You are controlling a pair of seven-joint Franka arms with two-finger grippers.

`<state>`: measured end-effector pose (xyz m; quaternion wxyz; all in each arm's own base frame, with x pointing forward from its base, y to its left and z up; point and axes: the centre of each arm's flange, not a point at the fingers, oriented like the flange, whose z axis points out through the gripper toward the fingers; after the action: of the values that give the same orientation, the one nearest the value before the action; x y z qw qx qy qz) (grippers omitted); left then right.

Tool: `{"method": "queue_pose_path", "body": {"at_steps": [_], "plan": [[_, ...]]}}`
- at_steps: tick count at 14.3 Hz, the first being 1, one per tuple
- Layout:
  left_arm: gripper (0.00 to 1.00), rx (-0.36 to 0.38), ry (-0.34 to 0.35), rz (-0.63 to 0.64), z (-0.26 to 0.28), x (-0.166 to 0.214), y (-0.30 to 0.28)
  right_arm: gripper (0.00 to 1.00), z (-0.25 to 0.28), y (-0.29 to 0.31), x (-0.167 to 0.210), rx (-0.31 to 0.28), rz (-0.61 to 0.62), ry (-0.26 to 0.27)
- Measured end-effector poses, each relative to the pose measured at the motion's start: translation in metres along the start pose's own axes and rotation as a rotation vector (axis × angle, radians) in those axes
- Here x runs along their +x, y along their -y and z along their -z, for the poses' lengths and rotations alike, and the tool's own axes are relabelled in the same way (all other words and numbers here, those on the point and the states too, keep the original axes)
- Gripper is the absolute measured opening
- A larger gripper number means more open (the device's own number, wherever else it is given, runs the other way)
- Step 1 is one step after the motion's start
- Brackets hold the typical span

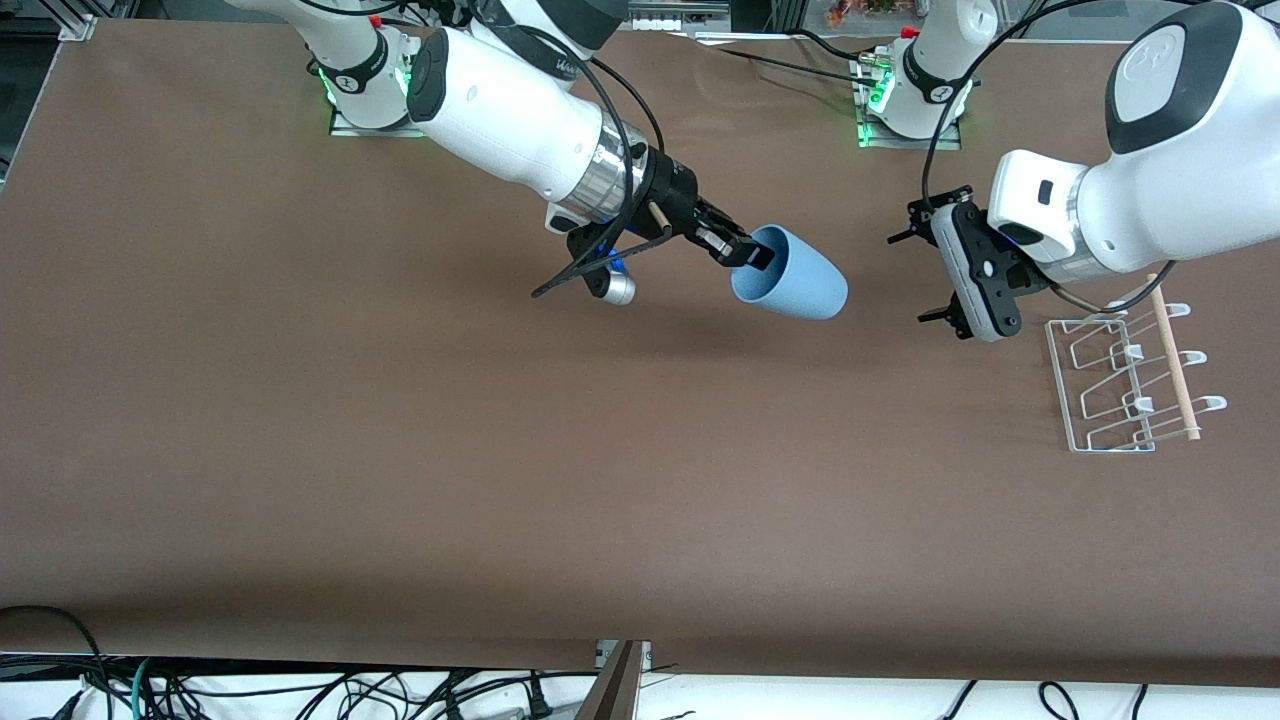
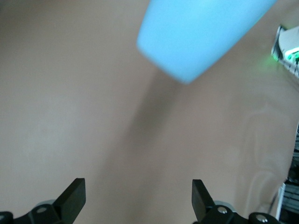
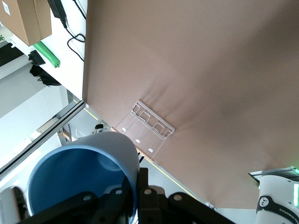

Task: Transfer cup to left arm and place on rack
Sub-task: 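Close the left gripper on the cup's open end beside the right gripper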

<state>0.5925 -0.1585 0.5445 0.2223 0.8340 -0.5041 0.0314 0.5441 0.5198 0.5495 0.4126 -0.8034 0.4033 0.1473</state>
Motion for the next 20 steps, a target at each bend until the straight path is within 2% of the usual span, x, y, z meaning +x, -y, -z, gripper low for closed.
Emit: {"method": "queue_pose_path", "body": {"at_steps": [4, 7, 10, 14, 17, 18, 20], "plan": [[1.00, -0.047, -0.117, -0.092, -0.007, 0.024, -0.009, 0.05, 0.000, 0.000, 0.001, 0.001, -0.001, -0.001], [1.00, 0.031, -0.180, -0.210, -0.006, 0.039, -0.006, 0.05, -0.003, -0.001, 0.004, -0.004, -0.005, -0.004], [1.00, 0.081, -0.209, -0.272, -0.007, 0.056, -0.014, 0.05, -0.007, -0.003, 0.009, -0.009, -0.010, -0.008], [1.00, 0.092, -0.219, -0.328, -0.023, 0.085, -0.039, 0.05, -0.008, -0.003, 0.012, -0.010, -0.013, -0.011], [1.00, 0.095, -0.220, -0.336, -0.038, 0.093, -0.035, 0.05, -0.008, -0.002, 0.012, -0.008, -0.012, -0.011], [0.97, 0.092, -0.216, -0.349, -0.044, 0.093, -0.032, 0.05, -0.007, -0.002, 0.012, -0.007, -0.012, -0.012], [0.79, 0.088, -0.211, -0.379, -0.050, 0.092, -0.028, 0.05, -0.006, -0.001, 0.016, -0.002, -0.016, -0.019]]}}
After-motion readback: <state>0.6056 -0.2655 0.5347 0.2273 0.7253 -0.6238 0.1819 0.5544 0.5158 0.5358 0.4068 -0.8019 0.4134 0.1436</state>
